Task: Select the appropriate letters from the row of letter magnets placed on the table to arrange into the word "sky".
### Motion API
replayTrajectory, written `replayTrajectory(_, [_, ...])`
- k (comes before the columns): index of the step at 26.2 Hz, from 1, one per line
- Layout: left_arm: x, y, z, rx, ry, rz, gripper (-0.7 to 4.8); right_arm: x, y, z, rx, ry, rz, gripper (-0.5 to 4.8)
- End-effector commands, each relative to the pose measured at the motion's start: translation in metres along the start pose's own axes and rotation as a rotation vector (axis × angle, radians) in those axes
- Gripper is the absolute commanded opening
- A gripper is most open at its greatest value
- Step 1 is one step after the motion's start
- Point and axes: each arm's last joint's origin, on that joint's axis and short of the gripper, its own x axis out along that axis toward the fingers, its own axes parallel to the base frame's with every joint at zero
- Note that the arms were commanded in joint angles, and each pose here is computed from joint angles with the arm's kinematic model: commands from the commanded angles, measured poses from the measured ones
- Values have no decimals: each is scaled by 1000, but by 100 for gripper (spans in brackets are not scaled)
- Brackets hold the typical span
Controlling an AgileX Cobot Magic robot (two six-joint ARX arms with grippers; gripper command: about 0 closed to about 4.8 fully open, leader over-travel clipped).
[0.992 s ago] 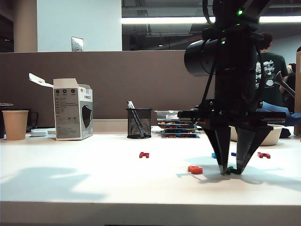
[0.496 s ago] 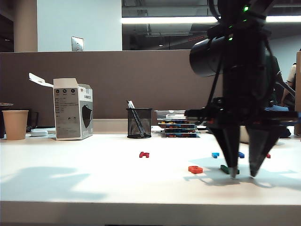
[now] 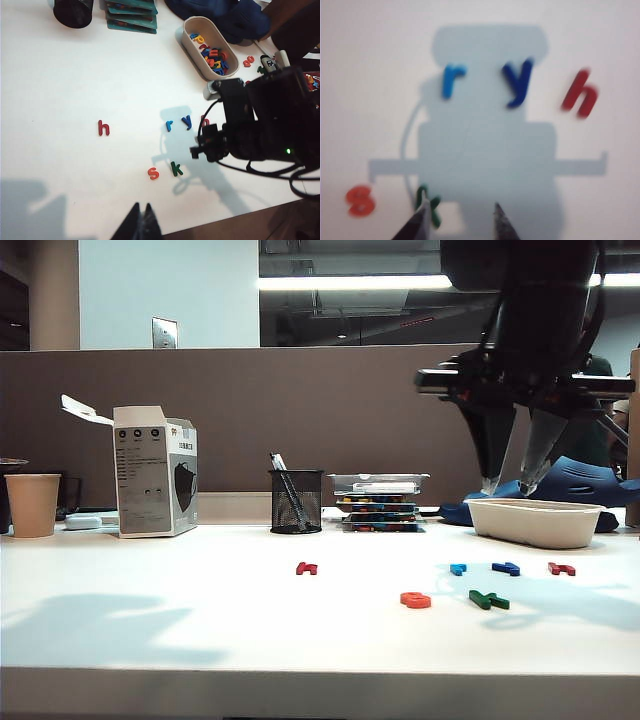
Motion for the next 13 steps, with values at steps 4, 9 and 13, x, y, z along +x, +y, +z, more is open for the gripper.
replayTrajectory(4, [-1, 0, 1, -3, -10, -4, -5, 20, -10, 26, -51, 1, -21, 159])
replayTrajectory(9, [-1, 0, 1, -3, -10, -4, -5, 44, -17, 41, -93, 26, -34, 159])
replayTrajectory(13, [-1, 0, 1, -3, -10, -4, -5, 60, -25, 48, -103, 55, -24, 159])
